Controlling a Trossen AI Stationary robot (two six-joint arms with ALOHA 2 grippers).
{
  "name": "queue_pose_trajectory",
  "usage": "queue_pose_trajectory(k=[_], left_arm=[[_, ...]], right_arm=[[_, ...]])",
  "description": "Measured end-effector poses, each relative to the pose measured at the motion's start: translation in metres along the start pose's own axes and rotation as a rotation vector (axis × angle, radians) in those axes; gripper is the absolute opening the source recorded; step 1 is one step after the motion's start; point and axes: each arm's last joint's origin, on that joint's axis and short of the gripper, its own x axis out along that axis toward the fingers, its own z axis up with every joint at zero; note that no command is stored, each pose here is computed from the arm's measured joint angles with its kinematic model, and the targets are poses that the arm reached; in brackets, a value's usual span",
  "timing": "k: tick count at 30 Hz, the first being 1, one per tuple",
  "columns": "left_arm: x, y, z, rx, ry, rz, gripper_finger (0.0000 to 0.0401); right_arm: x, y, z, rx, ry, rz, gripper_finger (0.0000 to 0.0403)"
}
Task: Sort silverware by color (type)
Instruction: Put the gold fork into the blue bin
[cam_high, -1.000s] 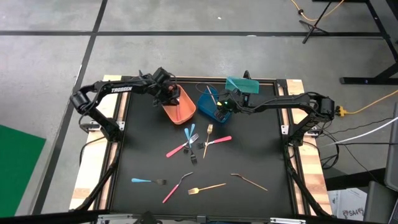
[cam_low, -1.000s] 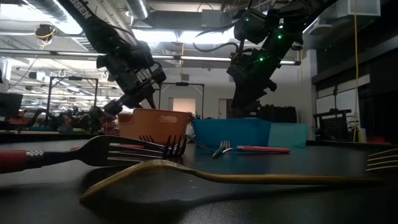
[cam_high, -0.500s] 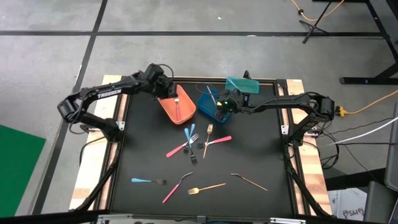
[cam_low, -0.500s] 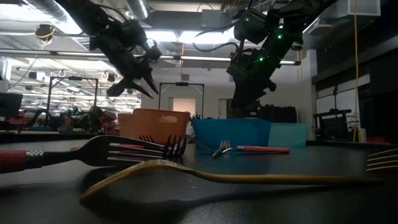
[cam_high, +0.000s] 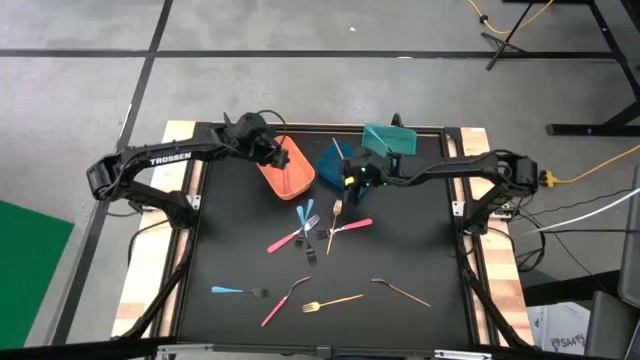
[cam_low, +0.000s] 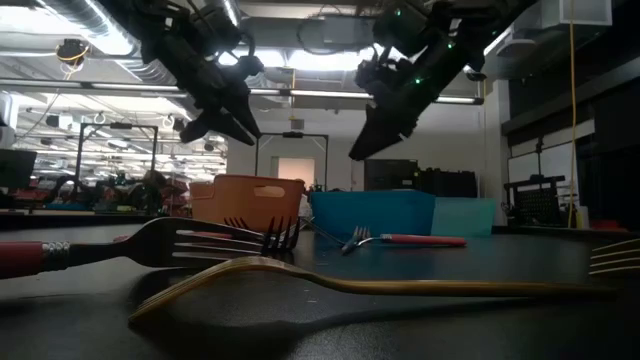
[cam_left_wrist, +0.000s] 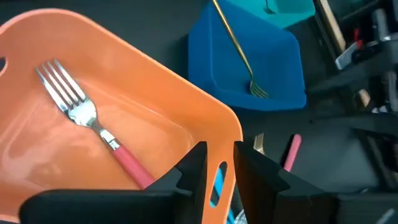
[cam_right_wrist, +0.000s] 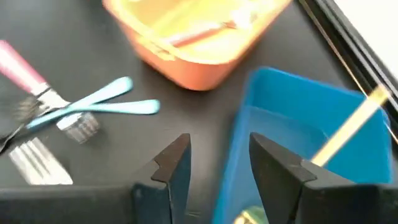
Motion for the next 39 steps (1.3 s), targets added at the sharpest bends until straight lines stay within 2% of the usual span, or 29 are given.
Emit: queue_pose_trajectory(k=[8, 13, 17, 22, 24, 31, 39], left_arm=[[0.004, -0.017, -0.015, 0.230, -0.015, 0.037, 0.0073], [0.005, -0.028, -0.025, 0.279, -0.028, 0.060, 0.0073], [0.006, -0.035, -0.033, 0.307, -0.030, 0.064, 0.0073], [0.006, -0.042, -0.040, 0.335, -0.019, 0.050, 0.0073], [0.006, -0.044, -0.043, 0.343, -0.013, 0.043, 0.0073], [0.006, -0.050, -0.050, 0.365, 0.001, 0.024, 0.0073], [0.006, -0.053, -0.054, 0.381, -0.004, 0.040, 0.0073]], right_arm=[[-0.003, 0.029, 0.002, -0.392, -0.037, 0.064, 0.0154], [-0.005, 0.037, 0.001, -0.554, -0.049, 0.082, 0.0154], [-0.005, 0.040, 0.001, -0.654, -0.086, 0.213, 0.0154], [-0.007, 0.046, 0.001, -0.707, -0.163, 0.432, 0.0154], [-0.008, 0.048, 0.000, -0.725, -0.187, 0.486, 0.0154], [-0.006, 0.048, -0.001, -0.777, -0.196, 0.504, 0.0154], [0.015, 0.051, -0.011, -0.778, -0.135, 0.517, 0.0154]])
